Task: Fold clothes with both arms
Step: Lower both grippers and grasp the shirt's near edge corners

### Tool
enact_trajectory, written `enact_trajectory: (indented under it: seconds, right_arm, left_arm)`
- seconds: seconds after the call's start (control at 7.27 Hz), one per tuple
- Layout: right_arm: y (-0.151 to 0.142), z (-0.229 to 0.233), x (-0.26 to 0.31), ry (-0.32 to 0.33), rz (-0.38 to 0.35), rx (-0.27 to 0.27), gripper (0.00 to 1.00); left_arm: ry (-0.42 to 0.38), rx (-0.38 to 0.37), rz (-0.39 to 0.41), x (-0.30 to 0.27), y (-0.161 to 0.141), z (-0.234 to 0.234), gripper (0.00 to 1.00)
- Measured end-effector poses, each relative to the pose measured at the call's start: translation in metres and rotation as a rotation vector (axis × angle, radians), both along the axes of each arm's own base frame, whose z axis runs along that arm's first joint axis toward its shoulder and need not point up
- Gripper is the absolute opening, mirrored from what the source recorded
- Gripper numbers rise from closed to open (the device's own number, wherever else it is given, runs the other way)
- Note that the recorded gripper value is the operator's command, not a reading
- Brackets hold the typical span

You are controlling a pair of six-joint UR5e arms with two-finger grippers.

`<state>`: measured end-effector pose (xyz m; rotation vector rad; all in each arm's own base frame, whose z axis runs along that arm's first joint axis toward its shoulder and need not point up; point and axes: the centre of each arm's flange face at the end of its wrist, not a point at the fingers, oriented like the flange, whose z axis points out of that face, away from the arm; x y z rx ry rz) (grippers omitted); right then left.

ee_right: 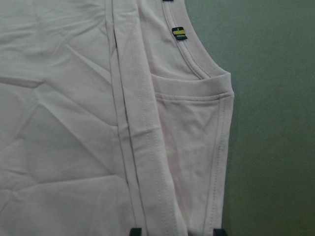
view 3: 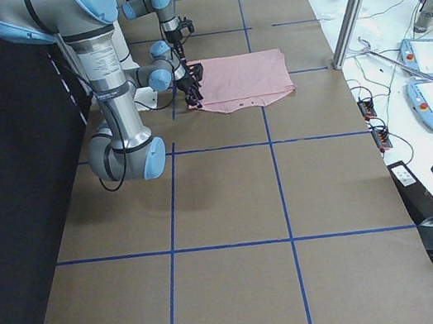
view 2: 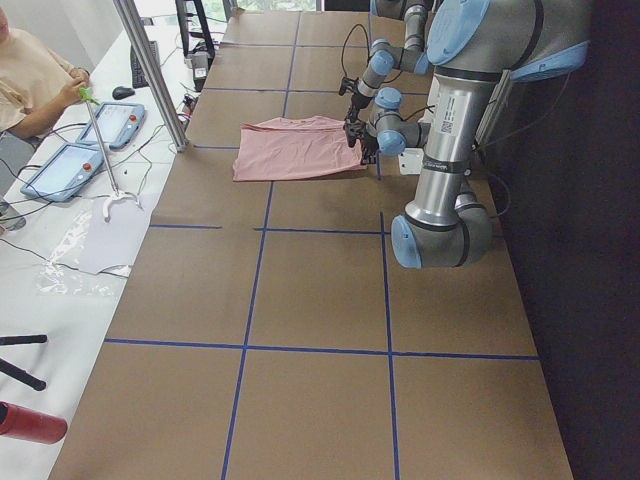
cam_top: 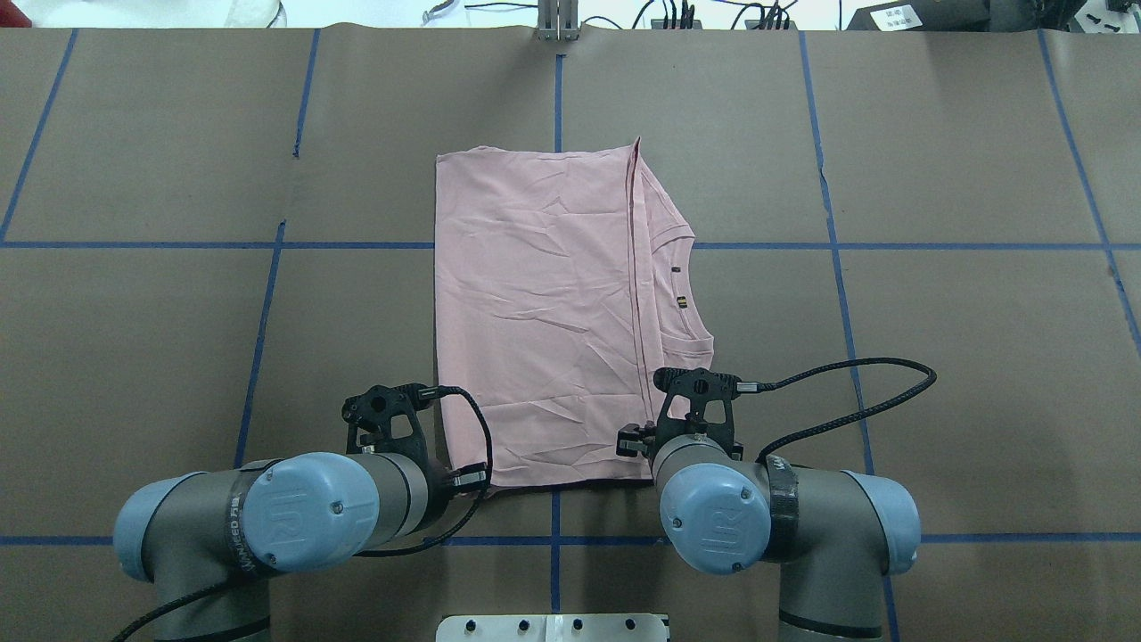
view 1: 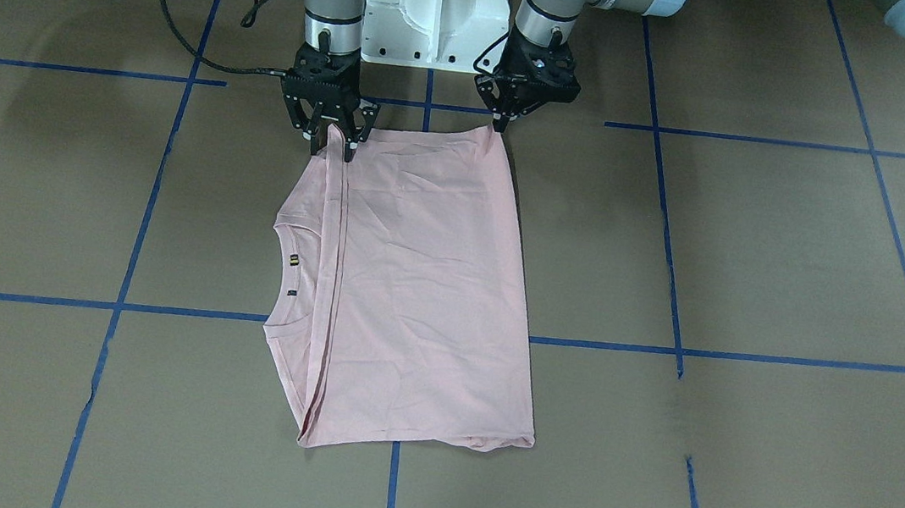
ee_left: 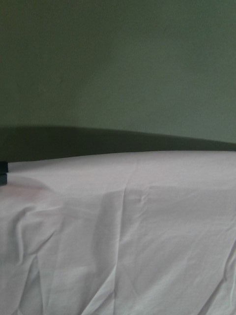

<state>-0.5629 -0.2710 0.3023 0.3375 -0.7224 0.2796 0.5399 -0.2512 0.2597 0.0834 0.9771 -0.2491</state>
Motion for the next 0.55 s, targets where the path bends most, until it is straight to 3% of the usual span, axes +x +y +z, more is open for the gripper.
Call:
enact_trajectory:
  seconds: [0.14,0.28,0.41,0.55]
  right_arm:
    - [-0.0004,-0.0002,-0.0020,0.000,0.002,-0.002,0.55]
    - [-0.0010,-0.0020,-0.0050,-0.002,0.003,-0.003,0.45]
    - [-0.0015,-0.0038,-0.0080,-0.003,0.004,-0.003,0.44]
    - [-0.0019,-0.0040,-0.0097,-0.002,0.005,-0.003,0.27]
  left_arm:
    - [0.000,0.000,0.001,0.0002,0.0001,-0.0001,0.00]
    - [0.001,0.000,0.001,0.0001,0.0000,-0.0002,0.00]
    - [0.001,0.000,0.000,-0.0001,-0.0001,-0.0005,0.00]
    - [0.002,0.000,0.000,-0.0003,-0.0002,-0.0007,0.00]
